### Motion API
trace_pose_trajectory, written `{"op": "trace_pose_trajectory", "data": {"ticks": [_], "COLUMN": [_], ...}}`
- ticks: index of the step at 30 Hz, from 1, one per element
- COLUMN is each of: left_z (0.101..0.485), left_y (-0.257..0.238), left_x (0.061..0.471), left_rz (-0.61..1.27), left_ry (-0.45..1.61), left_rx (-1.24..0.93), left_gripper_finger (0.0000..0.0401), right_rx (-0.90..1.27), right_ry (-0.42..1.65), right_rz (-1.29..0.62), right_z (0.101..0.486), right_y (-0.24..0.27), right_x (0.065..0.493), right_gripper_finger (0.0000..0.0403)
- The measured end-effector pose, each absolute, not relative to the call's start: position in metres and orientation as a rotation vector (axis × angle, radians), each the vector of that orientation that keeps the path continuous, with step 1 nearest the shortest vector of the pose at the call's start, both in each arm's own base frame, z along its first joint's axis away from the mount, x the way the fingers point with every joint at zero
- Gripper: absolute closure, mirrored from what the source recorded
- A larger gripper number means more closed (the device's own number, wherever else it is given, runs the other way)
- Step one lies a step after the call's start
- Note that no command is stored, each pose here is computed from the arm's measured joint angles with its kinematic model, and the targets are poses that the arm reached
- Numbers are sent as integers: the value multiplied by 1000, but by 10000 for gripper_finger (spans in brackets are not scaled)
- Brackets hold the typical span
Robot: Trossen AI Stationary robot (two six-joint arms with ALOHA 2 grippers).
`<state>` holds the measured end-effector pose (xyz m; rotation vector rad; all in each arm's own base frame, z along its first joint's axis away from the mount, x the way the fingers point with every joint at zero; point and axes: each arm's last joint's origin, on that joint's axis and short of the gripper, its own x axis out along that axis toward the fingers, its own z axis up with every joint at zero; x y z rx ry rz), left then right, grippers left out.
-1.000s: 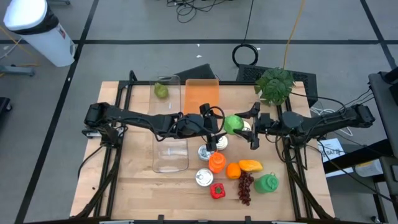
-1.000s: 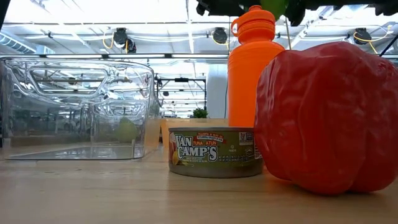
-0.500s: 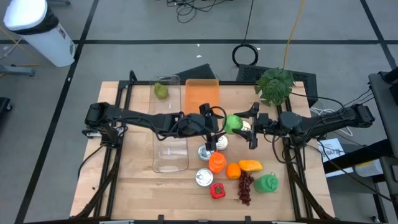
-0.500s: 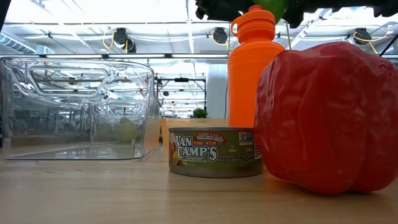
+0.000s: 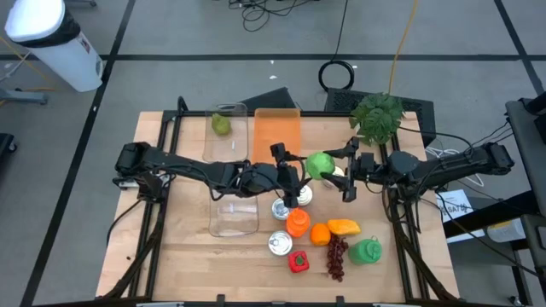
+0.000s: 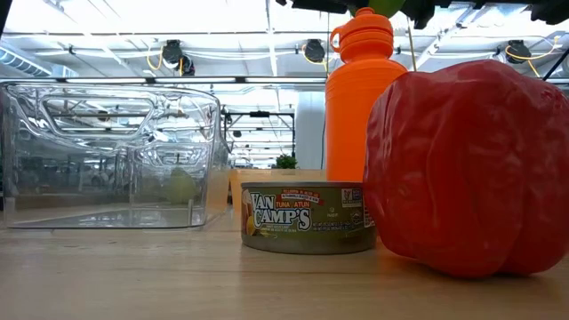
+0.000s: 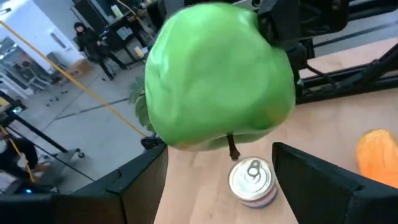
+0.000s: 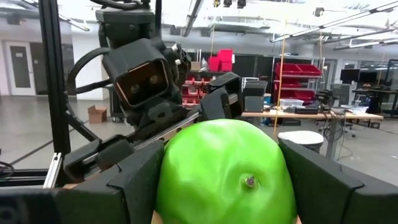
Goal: Pick & Place Food Item
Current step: Put the green apple into the top transparent bin
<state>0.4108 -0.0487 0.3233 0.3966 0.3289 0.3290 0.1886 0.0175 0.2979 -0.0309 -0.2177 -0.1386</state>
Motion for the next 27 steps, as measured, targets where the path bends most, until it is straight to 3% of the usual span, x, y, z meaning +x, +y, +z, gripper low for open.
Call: {"op": "trace_pose_trajectory", "data": {"ticks": [6, 11, 15, 19, 22, 27], "left_z": [311, 314, 317, 295, 278, 278], "left_y": [-23, -4, -1, -1, 2, -3], "left_x": [409, 383, 356, 345, 349, 357], "left_rz": [428, 442, 304, 58, -63, -4], "left_ry": [378, 346, 118, -165, -199, -205], "left_rx": [353, 274, 194, 124, 111, 190], "left_gripper_finger": [107, 107, 107, 107, 107, 107], "right_rx": [-37, -39, -36, -25, -2, 30], "right_ry": [-170, -139, -153, -200, -299, -405], "right_rz": [-144, -194, -194, -193, -191, -192], "right_z": [294, 292, 294, 293, 286, 277], "right_y": [17, 16, 15, 15, 15, 15], "right_x": [189, 186, 185, 184, 181, 177], "right_gripper_finger": [127, 127, 127, 127, 127, 127]}}
